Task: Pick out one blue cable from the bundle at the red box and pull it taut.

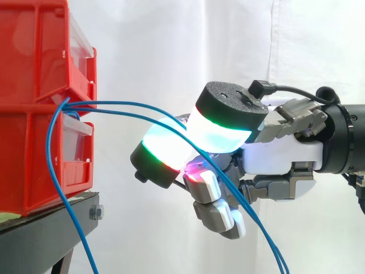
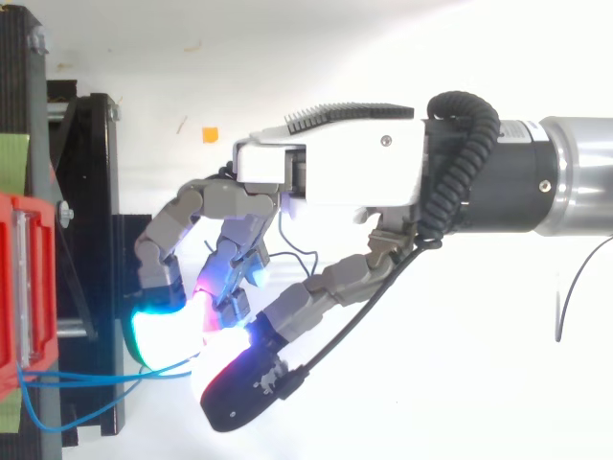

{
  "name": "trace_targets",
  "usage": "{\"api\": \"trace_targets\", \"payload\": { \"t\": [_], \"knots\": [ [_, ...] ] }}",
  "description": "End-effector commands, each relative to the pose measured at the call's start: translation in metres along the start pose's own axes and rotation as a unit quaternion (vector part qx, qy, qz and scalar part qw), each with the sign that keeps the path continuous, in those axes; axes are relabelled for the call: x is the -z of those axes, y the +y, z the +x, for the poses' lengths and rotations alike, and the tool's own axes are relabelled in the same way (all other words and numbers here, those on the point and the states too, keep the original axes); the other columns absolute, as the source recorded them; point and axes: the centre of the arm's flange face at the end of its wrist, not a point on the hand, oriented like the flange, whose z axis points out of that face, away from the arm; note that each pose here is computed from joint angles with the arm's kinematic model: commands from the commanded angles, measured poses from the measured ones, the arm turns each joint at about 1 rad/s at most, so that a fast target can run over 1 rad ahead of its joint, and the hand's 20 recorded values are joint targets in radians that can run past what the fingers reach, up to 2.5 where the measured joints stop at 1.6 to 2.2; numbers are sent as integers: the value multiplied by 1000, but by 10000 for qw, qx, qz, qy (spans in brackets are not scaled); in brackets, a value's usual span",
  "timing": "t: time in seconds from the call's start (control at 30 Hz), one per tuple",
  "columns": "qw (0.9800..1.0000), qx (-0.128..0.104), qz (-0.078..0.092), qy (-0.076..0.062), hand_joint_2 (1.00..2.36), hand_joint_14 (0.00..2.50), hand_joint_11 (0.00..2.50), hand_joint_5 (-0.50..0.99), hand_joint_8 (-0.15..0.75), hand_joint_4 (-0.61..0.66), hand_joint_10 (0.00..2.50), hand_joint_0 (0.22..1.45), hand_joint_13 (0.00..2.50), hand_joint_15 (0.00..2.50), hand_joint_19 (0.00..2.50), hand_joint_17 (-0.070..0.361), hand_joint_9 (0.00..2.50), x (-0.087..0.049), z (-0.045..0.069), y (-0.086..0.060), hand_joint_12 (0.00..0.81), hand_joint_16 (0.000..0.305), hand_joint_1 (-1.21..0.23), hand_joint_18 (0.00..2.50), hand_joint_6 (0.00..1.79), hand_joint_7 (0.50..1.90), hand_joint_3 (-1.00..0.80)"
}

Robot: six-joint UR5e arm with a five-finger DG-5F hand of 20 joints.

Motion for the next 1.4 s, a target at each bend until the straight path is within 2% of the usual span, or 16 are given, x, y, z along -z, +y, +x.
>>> {"api": "trace_targets", "payload": {
  "t": [0.0, 0.2, 0.27, 0.33, 0.53, 0.77, 0.97, 1.2, 1.27, 1.37],
  "knots": [
    [10000, -15, 8, 2, 1019, 24, 758, -208, 255, -45, 24, 859, 1115, 792, 1063, 104, 1052, 0, 0, 0, 306, 46, -921, 929, 975, 903, -271],
    [10000, -22, 2, 24, 1025, 26, 763, -209, 253, -35, 25, 858, 1117, 808, 1086, 104, 1050, 0, 1, 0, 308, 46, -896, 922, 975, 958, -183],
    [10000, -15, 2, 24, 1023, 26, 750, -209, 252, -25, 23, 855, 1118, 806, 1069, 104, 1041, 0, 1, 0, 308, 46, -899, 936, 985, 857, -225],
    [10000, -15, 2, 24, 1016, 26, 745, -209, 252, -24, 20, 855, 1119, 799, 1047, 105, 1033, 0, 1, 0, 303, 47, -915, 952, 987, 822, -309],
    [10000, -22, 4, 17, 1000, 27, 777, -191, 261, -2, 21, 847, 1126, 796, 1008, 105, 1063, 0, -1, 0, 302, 46, -919, 992, 987, 850, -500],
    [10000, -22, 4, 17, 1000, 25, 862, -169, 283, 34, 25, 815, 1151, 780, 963, 104, 1170, 0, -2, -1, 299, 46, -914, 1047, 991, 893, -500],
    [10000, -61, -3, 15, 1000, 28, 871, -163, 293, 41, 25, 751, 1165, 795, 960, 103, 1214, 1, -2, 0, 298, 46, -918, 1066, 987, 870, -500],
    [9999, -99, -3, 15, 1000, 28, 873, -150, 302, 50, 26, 666, 1193, 808, 975, 100, 1292, 1, -2, 0, 302, 45, -845, 1075, 965, 922, -500],
    [9999, -107, 4, 17, 1000, 25, 860, -135, 308, 49, 26, 646, 1215, 807, 990, 97, 1337, 0, -2, -1, 302, 43, -743, 1072, 946, 991, -500],
    [9999, -130, 4, 17, 1000, 27, 867, -119, 307, 27, 26, 647, 1234, 797, 1001, 97, 1399, 0, -2, -1, 312, 43, -726, 1066, 936, 1066, -500]
  ]
}}
